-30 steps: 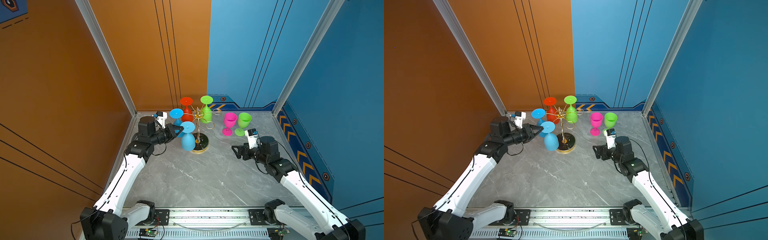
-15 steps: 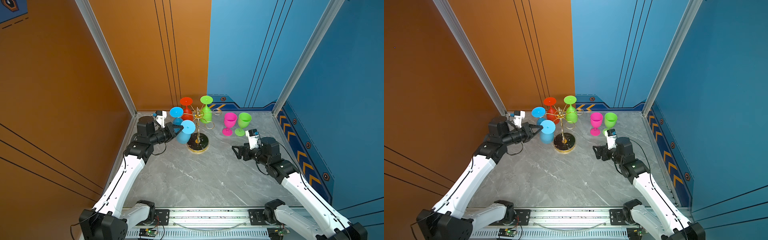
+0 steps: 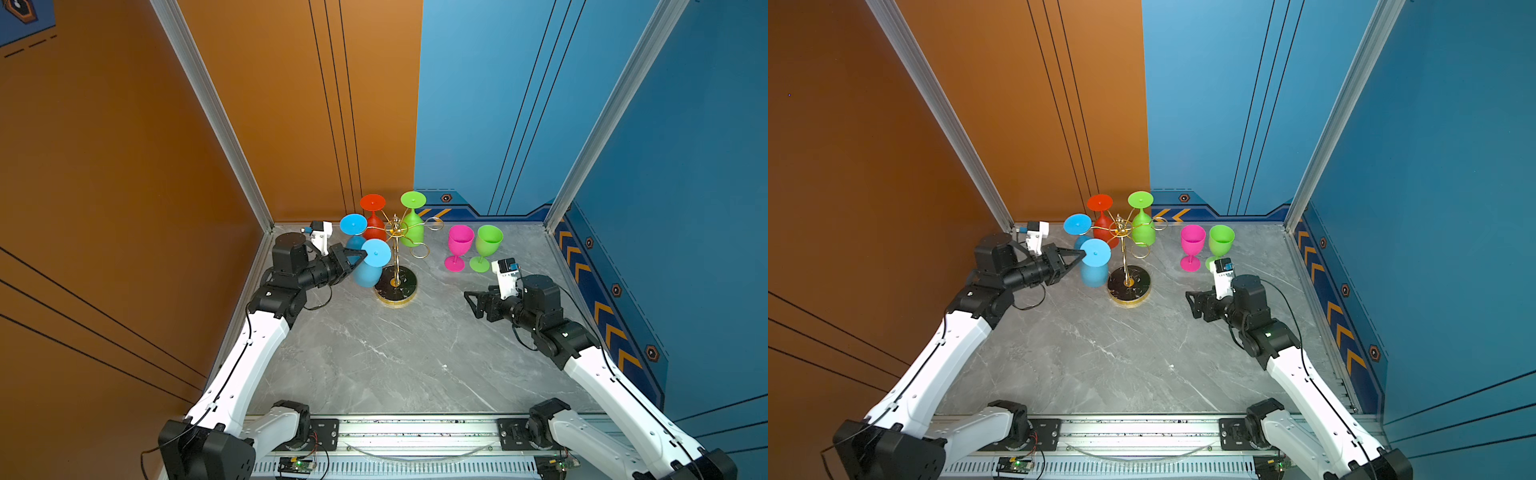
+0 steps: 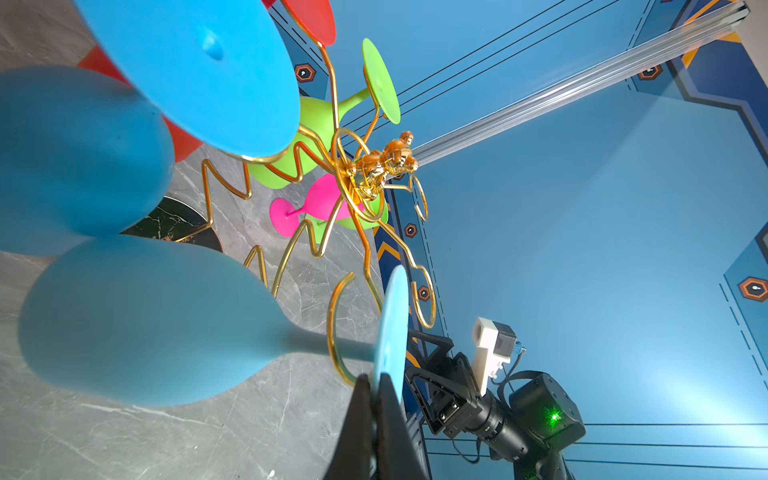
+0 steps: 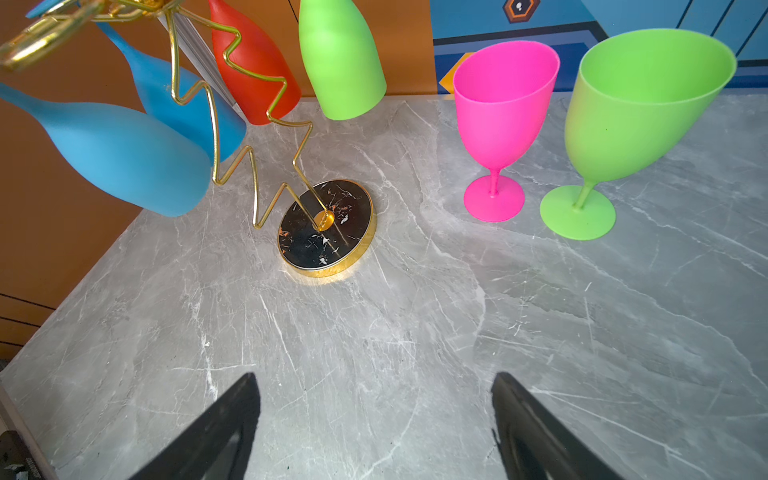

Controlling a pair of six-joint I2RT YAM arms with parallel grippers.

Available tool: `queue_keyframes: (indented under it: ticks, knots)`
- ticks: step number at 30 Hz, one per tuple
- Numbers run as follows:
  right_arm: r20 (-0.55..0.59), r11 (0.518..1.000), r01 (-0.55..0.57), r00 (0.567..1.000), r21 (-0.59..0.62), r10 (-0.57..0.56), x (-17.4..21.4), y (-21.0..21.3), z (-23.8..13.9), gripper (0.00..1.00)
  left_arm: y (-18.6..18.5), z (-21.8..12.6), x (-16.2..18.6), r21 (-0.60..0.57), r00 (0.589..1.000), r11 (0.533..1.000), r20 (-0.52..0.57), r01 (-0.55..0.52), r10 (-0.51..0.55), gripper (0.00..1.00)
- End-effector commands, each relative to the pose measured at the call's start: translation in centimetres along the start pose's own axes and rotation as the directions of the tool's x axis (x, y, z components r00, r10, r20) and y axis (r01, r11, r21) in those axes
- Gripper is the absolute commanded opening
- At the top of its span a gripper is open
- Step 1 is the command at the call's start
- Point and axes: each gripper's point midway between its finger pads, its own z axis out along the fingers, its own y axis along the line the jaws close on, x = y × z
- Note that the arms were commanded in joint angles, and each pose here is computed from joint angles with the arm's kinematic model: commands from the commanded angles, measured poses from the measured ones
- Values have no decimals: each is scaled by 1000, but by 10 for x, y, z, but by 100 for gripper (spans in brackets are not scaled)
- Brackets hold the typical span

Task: Take the wine glass off the wine glass rack

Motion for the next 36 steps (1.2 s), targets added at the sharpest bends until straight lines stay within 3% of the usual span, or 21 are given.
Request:
queue_keyframes:
  ticks: [1, 36]
  knots:
    - [4, 1000, -9, 1000, 18, 9, 2, -2, -3, 88, -11, -6, -4, 52, 1000, 999, 14, -17, 16, 0]
    - [25, 1000, 0, 1000, 12, -1, -4, 3, -13, 89, -22, 20, -32, 127, 999, 991, -20, 39, -36, 0]
